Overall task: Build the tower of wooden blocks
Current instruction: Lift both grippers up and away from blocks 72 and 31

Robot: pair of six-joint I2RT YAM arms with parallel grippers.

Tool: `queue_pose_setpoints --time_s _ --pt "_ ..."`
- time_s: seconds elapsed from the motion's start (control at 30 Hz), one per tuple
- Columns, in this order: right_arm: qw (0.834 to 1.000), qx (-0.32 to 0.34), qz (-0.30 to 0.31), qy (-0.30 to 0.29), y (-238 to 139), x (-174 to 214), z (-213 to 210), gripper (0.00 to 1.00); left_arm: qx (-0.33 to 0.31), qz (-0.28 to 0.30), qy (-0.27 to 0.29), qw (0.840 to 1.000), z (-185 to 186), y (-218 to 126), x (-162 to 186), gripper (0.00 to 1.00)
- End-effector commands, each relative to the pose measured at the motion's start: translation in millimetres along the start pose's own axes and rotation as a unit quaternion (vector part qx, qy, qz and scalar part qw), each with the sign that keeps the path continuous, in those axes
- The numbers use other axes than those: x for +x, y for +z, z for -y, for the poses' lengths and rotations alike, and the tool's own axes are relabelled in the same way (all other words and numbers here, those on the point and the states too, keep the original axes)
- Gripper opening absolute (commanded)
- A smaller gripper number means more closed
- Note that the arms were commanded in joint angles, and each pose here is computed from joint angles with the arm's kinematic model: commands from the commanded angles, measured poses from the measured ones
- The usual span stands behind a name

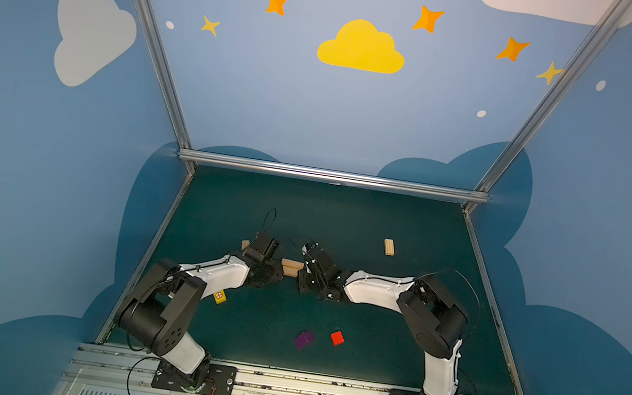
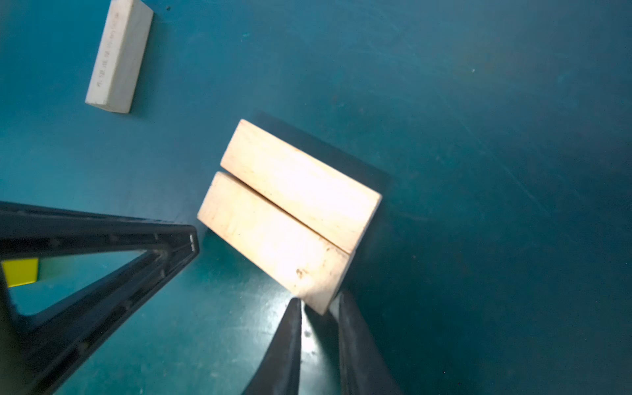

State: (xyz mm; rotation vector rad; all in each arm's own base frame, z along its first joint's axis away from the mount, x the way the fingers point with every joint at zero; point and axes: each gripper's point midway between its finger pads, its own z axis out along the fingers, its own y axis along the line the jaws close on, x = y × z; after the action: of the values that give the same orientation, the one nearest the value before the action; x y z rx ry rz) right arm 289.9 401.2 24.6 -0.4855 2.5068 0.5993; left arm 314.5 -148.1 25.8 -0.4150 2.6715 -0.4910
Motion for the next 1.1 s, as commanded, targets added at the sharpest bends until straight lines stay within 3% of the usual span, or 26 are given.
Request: queue_pose_setpoints --time_s 0.0,0.37,1.07 --pt "0.999 0.03 -0.025 0.002 0 15 18 0.24 -0.008 0.002 -0.002 1.0 -4 -4 -1 0.17" --pt "0.999 0.03 -0.022 -0.004 -3 14 16 0.29 -0.006 0.004 -0.005 1.0 -2 2 -3 0.16" --pt "0.999 0.031 -0.024 -0.002 -2 15 17 0.29 -0.009 -0.003 -0.005 1.0 -3 10 -4 0.17"
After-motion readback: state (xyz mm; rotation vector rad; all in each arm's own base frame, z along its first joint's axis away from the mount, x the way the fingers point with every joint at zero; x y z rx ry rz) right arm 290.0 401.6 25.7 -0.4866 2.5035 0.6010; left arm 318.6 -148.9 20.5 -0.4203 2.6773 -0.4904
